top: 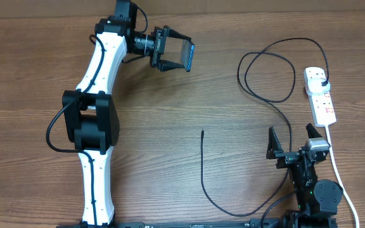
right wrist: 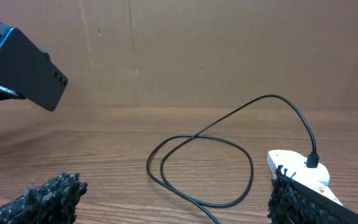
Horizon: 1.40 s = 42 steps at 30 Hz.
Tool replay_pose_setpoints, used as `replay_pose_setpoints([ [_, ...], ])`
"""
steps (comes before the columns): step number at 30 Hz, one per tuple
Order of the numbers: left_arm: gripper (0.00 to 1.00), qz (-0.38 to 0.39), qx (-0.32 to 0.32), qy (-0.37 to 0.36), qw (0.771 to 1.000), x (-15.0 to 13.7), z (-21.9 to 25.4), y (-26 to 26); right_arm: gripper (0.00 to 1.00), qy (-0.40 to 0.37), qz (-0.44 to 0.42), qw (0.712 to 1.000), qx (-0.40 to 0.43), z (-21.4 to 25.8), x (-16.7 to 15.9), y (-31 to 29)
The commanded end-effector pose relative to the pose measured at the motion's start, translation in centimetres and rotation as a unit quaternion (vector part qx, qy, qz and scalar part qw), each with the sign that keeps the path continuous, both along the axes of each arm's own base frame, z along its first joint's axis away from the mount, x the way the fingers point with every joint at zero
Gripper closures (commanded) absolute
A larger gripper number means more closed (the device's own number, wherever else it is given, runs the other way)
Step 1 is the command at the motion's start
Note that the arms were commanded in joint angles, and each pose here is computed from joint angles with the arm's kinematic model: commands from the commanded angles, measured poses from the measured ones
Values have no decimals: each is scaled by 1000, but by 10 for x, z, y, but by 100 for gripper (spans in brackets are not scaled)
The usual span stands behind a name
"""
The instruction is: Plug charger to phone and switch on socket
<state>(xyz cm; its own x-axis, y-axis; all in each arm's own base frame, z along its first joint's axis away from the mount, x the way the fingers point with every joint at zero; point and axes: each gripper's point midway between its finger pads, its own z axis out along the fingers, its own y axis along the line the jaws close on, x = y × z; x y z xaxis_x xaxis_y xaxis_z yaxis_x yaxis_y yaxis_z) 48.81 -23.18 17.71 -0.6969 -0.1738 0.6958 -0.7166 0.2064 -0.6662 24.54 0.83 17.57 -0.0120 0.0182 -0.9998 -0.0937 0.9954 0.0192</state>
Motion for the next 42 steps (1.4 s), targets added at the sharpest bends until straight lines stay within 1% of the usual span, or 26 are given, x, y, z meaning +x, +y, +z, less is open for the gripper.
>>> replay_pose_setpoints([
  [1,96,-7,-29,-11,1000,1,21,0,0,-2,-2,1000,-2,-2,0,-1],
  [35,96,-4,-29,-12,1000,2,21,3,0,-2,-2,1000,-3,-2,0,-1],
  [42,96,-7,-37,-12,999,1,24,2,0,-2,-2,1000,-3,-2,0,-1],
])
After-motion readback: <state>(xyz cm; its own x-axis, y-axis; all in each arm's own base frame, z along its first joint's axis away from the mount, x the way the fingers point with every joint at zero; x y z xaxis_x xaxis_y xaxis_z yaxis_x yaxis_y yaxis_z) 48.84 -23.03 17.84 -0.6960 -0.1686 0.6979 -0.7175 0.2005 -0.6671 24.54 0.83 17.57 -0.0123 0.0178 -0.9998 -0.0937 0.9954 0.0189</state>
